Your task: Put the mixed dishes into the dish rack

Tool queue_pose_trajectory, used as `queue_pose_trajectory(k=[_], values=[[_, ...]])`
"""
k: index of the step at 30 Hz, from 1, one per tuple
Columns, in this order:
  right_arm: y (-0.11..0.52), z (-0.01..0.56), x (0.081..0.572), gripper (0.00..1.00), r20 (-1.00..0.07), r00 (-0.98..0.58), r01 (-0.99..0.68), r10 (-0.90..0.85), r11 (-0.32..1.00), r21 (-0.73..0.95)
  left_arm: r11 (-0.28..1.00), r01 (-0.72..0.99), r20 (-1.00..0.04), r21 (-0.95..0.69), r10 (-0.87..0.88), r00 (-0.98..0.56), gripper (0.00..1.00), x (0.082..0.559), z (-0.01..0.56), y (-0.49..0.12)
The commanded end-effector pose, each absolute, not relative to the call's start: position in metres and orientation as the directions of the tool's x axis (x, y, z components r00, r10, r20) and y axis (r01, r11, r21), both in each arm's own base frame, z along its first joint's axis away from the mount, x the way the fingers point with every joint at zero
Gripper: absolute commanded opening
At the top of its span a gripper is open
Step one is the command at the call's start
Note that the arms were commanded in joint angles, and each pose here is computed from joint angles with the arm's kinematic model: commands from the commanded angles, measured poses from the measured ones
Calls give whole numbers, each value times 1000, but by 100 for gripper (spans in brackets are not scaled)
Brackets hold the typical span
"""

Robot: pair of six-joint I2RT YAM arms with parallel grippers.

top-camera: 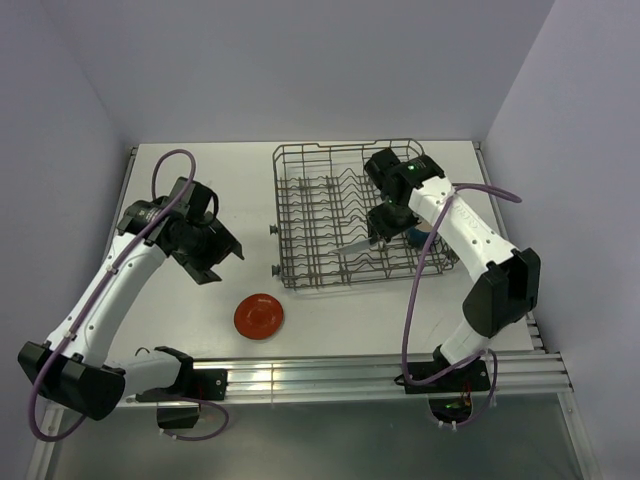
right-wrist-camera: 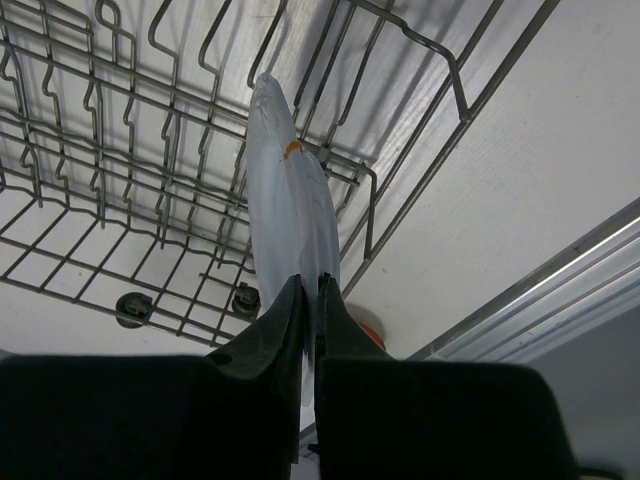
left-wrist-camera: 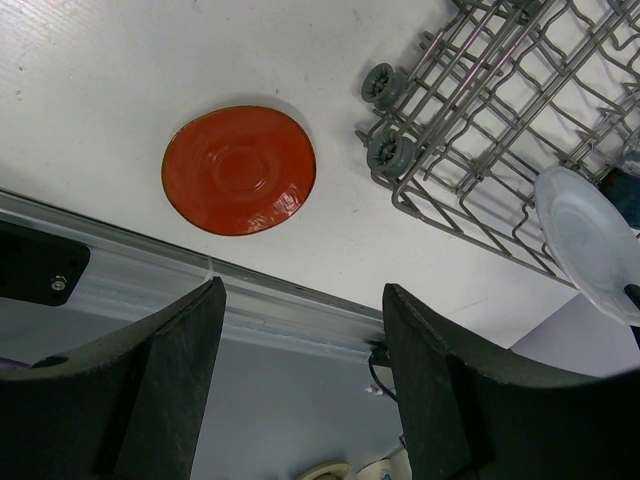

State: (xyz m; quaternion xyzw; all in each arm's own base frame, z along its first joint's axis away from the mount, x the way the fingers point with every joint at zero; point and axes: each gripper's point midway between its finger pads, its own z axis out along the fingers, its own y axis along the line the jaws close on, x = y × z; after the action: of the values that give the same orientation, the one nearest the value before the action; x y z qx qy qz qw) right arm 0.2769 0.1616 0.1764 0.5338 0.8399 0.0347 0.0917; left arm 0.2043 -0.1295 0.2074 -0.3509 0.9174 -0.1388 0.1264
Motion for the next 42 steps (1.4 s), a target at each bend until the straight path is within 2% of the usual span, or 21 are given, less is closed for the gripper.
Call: queue_pose_trajectory(k=[1, 27, 41, 42], values=[[150, 183, 264, 0, -95, -375, 919, 922, 383, 97, 734, -567, -154, -375, -652, -742, 70, 210, 215, -135], [133, 163, 298, 0, -65, -303, 952, 951, 306, 30, 770, -534, -129, -350, -604, -786, 70, 218, 204, -142], [127, 153, 314, 0, -78, -317, 948, 945, 319, 4, 764, -547, -117, -341, -612, -782, 70, 221, 199, -144], [128, 153, 315, 3, -80, -323, 946, 943, 324, 5, 763, -549, -116, -340, -613, -781, 70, 221, 199, -144]])
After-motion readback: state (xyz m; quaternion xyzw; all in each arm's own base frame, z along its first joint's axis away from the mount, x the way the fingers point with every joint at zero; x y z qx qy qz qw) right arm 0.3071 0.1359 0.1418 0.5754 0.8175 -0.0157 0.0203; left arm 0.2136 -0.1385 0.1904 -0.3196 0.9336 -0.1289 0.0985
